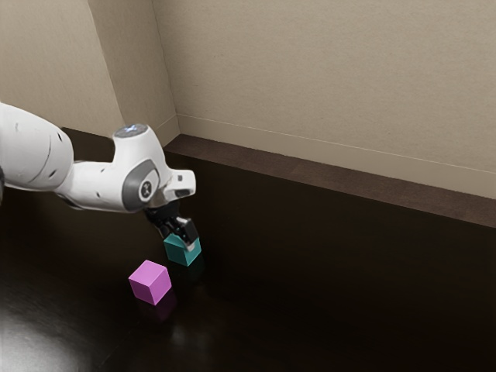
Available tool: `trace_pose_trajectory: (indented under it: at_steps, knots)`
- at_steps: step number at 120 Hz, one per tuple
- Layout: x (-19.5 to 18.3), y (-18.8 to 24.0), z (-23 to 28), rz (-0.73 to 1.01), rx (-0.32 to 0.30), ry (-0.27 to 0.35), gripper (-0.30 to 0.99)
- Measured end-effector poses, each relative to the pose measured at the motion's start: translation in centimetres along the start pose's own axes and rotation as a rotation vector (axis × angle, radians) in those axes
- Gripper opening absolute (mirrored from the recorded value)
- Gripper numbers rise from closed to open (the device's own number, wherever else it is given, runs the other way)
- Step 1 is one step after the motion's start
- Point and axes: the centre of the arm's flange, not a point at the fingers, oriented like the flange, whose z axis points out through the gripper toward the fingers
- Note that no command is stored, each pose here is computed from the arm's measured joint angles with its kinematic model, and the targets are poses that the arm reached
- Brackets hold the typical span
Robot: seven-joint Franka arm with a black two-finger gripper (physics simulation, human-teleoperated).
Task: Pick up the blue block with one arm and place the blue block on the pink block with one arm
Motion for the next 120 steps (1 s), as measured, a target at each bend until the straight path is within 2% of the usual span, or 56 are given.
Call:
trace_pose_trajectory:
  at_steps: [28,72,120]
  knots:
    - [1.6,-0.3,0.5,0.014,0.012,0.009,0.67]
    - [0.9,-1.0,0.9,-0.041,-0.016,0.0,0.67]
    - [1.0,-0.7,1.5,-0.044,-0.015,-0.006,0.67]
